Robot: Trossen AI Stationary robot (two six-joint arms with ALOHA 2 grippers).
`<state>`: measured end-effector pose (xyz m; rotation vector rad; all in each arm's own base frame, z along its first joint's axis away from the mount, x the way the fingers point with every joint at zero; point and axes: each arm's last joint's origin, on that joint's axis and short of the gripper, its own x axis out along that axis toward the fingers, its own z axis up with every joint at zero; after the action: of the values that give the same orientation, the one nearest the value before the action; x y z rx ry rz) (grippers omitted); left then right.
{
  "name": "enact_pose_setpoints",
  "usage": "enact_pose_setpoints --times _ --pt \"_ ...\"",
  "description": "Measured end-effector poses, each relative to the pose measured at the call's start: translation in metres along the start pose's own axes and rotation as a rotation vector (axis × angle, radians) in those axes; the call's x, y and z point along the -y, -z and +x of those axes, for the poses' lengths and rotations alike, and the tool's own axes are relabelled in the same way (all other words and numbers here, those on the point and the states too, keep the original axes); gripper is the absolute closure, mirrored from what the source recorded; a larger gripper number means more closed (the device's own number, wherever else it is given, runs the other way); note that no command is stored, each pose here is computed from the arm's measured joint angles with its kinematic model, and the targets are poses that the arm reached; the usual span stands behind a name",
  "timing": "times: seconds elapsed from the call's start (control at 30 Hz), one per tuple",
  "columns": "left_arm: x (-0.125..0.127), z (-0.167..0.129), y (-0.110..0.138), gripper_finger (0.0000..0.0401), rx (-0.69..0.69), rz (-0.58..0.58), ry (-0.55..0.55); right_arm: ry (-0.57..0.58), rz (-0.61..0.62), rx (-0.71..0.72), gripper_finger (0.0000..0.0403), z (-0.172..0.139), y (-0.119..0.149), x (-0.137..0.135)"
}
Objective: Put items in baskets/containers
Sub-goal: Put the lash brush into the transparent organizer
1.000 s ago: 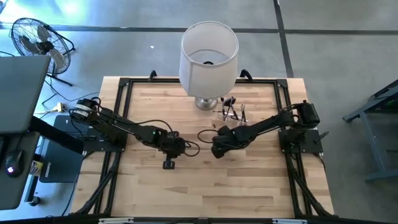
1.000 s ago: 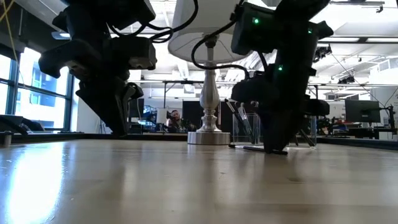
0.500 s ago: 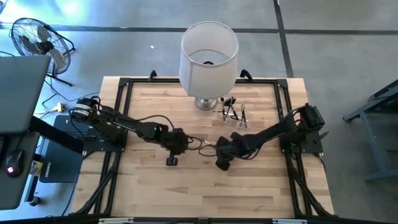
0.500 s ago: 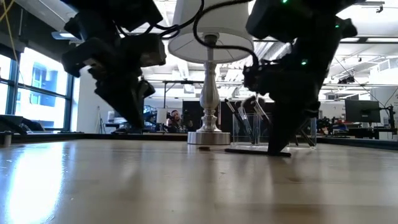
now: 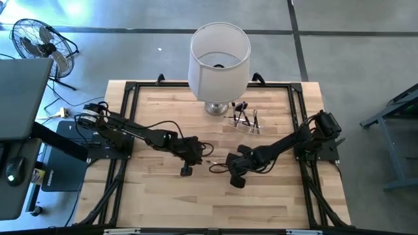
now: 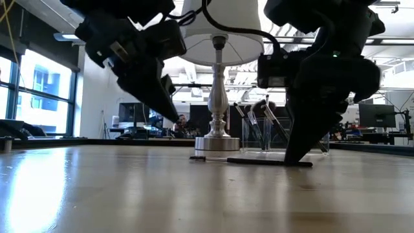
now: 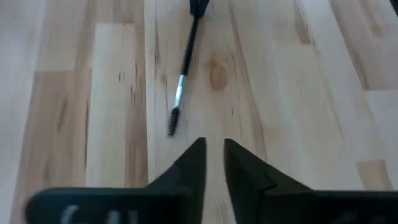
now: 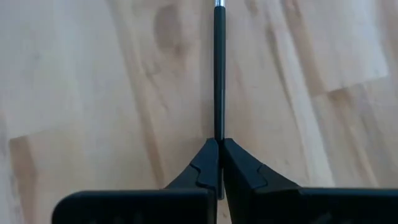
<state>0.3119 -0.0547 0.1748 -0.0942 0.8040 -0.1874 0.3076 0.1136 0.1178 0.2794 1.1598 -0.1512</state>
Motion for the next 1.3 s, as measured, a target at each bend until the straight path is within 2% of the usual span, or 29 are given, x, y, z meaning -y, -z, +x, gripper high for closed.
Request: enact_pose_setpoints --times 0.13,0.27,0.5,0.77,0.9,1.13,1.3 --pt "0.004 0.009 -0.002 0.0302 0.038 -0.016 0.015 -0.034 -0.038 0.008 0.0399 0.0 -0.001 -0.002" --pt "0.008 0.025 0.01 0.0269 -0.013 0.0 -0.01 -0.054 -0.073 0.019 0.0397 0.0 -0.003 -0.003" --pt "0.01 0.051 0.006 0.0263 -0.029 0.038 -0.09 -0.062 -0.095 0.028 0.0397 0.0 -0.004 -0.004" --pt "0.008 0.068 0.005 0.0263 -0.158 0.081 -0.132 -0.052 -0.088 0.038 0.04 0.0 -0.004 -0.004" --pt "0.009 0.075 0.008 0.0282 -0.229 0.123 -0.141 -0.05 -0.088 0.041 0.0391 0.0 -0.004 -0.004" --pt "0.009 0.074 0.01 0.0388 -0.302 0.145 -0.144 -0.021 -0.044 0.06 0.0386 0.0 -0.005 -0.003" --pt "0.009 0.074 0.01 0.0395 -0.304 0.143 -0.15 -0.02 -0.04 0.066 0.0387 -0.001 -0.005 -0.003"
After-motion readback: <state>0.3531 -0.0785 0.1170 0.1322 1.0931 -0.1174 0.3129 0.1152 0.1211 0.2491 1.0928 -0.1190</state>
